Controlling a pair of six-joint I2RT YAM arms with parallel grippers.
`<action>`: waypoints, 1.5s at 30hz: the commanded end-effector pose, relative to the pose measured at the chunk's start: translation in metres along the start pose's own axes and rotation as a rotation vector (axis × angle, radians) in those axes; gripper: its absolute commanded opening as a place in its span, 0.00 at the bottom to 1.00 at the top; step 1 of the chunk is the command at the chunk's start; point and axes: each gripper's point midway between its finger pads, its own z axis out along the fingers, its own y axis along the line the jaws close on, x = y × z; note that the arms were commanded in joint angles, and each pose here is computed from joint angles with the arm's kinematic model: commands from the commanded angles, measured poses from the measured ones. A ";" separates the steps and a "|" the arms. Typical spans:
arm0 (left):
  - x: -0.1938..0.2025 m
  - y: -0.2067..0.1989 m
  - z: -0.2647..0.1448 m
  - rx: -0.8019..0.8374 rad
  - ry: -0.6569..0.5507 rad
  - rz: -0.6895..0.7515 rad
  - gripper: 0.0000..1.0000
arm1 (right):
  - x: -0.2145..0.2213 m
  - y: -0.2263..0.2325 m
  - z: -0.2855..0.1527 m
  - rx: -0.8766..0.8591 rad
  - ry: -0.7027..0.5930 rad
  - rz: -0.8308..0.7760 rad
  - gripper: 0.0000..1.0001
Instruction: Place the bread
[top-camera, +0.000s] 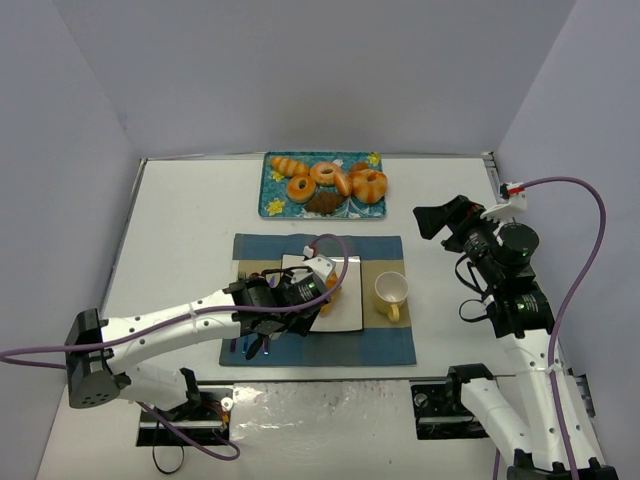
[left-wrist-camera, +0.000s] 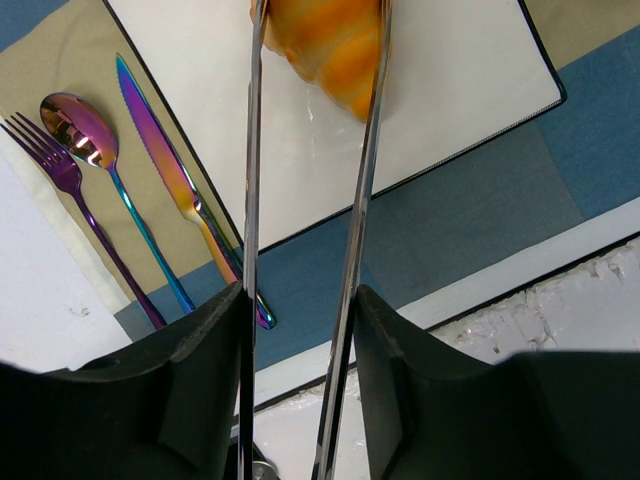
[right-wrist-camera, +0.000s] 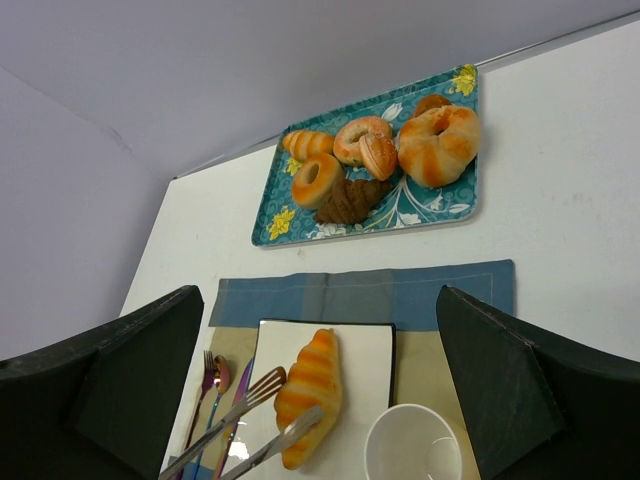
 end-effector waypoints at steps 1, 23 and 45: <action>-0.015 0.001 -0.015 0.014 -0.074 -0.032 0.45 | -0.023 0.014 0.003 -0.052 -0.084 -0.021 1.00; -0.057 0.022 -0.067 -0.021 -0.229 -0.103 0.49 | -0.026 0.015 0.002 -0.055 -0.089 -0.024 1.00; -0.163 0.250 -0.037 -0.440 -0.342 -0.499 0.51 | -0.041 0.036 0.004 -0.122 -0.095 -0.031 1.00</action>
